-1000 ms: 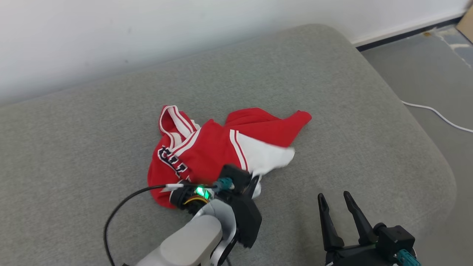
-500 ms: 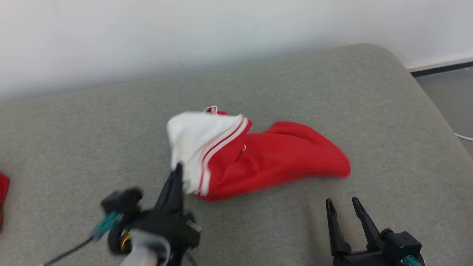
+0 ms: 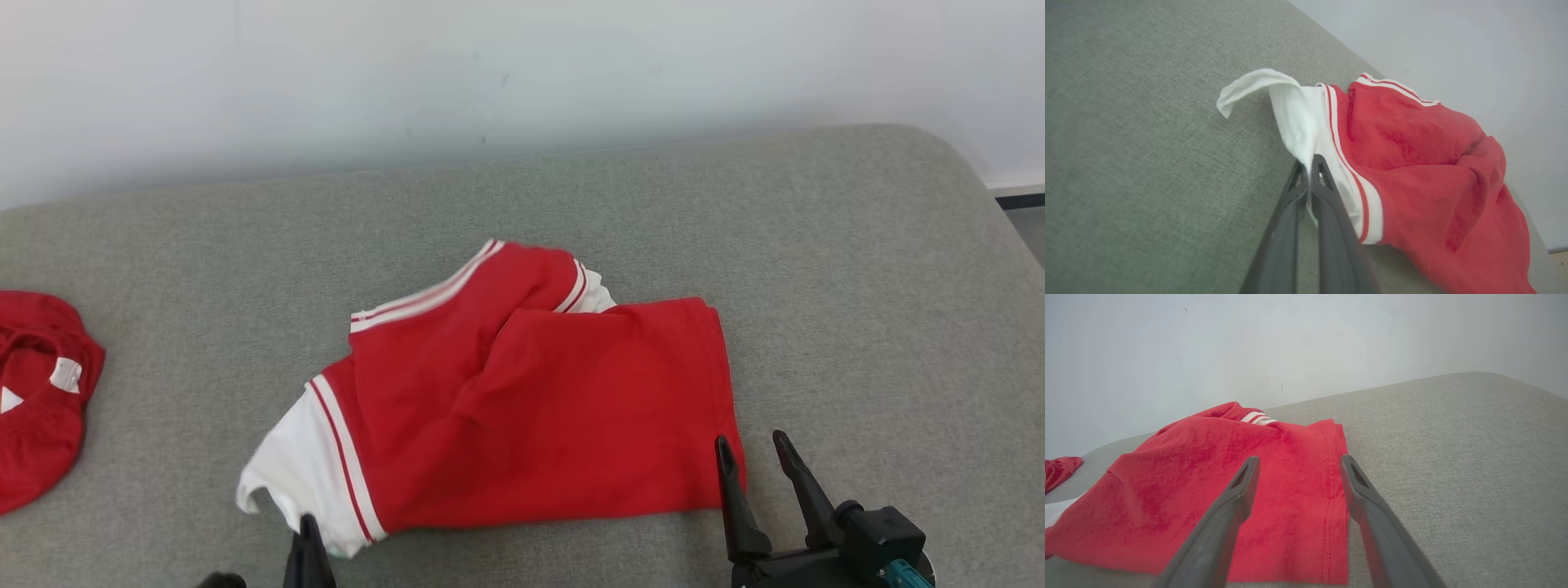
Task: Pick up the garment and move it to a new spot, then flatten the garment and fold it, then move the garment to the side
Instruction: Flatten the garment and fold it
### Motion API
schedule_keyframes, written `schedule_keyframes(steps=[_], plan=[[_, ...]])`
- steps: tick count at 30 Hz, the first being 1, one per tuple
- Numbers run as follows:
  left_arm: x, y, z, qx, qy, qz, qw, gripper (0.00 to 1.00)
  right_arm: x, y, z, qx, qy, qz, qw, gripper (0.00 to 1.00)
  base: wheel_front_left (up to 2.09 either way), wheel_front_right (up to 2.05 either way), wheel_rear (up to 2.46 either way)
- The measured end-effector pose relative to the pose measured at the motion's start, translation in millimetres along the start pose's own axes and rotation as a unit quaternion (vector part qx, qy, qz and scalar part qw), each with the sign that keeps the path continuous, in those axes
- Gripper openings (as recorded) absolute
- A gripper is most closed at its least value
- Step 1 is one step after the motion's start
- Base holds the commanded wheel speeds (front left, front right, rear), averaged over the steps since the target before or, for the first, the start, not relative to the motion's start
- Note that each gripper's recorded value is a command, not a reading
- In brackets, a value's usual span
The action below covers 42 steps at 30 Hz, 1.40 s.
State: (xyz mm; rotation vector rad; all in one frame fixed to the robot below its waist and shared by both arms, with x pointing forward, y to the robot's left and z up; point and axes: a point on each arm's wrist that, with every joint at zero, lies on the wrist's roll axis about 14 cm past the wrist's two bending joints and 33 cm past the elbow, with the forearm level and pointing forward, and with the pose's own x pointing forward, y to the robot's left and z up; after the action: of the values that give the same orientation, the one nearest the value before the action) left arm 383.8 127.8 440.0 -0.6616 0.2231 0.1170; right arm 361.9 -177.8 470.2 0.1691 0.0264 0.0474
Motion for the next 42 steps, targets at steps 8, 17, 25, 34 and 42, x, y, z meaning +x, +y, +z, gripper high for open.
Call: schedule_keyframes(steps=[8,17,25,34,42], plan=[[-29.0,25.4,-49.5,0.047,0.076,0.047,0.995,0.35,3.2,4.5,0.7,-0.002,-0.001,0.008,1.000,1.00,0.00,0.00,0.00],[-30.2,30.7,-41.6,0.098,0.099,0.042,0.989,1.00,2.8,4.2,4.4,-0.003,-0.007,0.007,1.000,1.00,0.00,0.00,0.00],[-23.9,24.8,39.0,0.223,-0.035,0.004,0.974,1.00,1.8,-12.9,17.5,-0.020,-0.024,-0.016,0.999,1.00,0.00,0.00,0.00],[-37.3,-22.9,79.5,0.305,-0.145,-0.100,0.936,1.00,9.2,-12.4,31.6,-0.043,-0.015,-0.013,0.999,1.00,0.00,0.00,0.00],[-52.0,-17.2,60.0,0.288,-0.125,-0.107,0.943,1.00,32.0,-14.9,28.1,-0.057,0.066,-0.009,0.996,1.00,0.00,0.00,0.00]])
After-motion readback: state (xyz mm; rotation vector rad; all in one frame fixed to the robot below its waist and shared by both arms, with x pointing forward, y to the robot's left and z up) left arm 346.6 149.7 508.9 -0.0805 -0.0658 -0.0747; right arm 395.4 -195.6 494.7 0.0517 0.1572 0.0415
